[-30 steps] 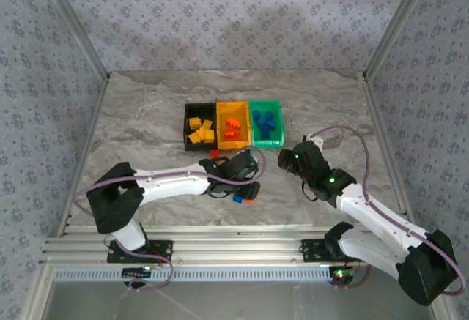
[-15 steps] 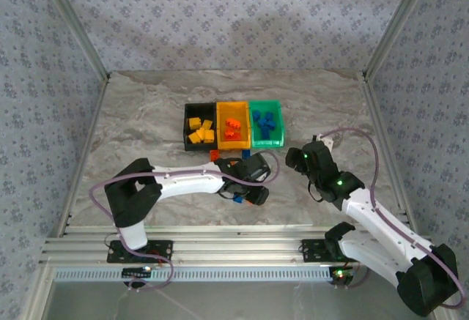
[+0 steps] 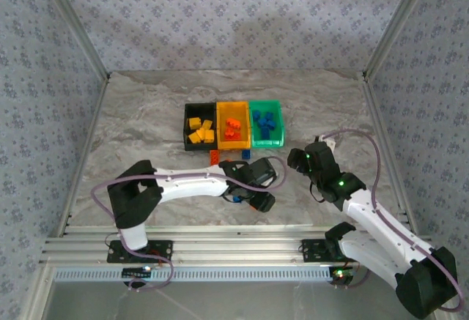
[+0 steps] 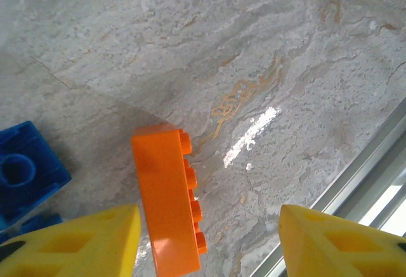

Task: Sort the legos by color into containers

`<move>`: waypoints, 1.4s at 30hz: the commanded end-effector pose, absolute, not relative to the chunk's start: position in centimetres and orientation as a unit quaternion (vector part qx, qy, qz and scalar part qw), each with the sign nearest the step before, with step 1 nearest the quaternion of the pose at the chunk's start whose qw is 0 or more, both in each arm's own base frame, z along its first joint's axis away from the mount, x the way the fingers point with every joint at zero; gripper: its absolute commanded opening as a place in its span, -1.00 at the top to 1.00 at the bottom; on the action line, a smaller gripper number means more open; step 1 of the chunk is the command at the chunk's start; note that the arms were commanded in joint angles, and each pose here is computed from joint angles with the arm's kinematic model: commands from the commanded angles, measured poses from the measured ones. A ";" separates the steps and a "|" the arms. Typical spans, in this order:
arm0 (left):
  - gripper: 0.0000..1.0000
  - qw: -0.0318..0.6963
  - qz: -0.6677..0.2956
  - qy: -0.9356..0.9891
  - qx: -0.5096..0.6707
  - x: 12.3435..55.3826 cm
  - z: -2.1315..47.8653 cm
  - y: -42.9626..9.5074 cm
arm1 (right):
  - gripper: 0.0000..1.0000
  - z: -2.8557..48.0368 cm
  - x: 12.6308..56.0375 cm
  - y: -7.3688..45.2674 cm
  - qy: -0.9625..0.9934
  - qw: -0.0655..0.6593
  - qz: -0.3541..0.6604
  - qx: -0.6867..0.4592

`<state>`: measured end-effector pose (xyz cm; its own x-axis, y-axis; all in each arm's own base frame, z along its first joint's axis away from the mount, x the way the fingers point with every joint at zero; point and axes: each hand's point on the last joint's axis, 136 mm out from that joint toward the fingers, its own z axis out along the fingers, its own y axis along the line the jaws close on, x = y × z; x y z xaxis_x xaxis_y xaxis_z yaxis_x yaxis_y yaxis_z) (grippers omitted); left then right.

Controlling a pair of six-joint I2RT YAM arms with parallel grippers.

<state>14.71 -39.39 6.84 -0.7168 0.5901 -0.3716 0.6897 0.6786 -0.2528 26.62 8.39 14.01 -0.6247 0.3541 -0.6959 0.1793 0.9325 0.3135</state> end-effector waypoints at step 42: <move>0.62 0.332 -0.177 0.920 0.105 32.8 15.1 -31.8 | -0.67 13.4 26.4 7.2 0.889 0.409 0.120 0.171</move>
<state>29.40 -32.29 12.93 -0.7860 0.1810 -0.5911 0.3854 0.8910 -0.2397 26.35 7.12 13.85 -0.6045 0.3981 -0.6900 0.2051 0.9148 0.3480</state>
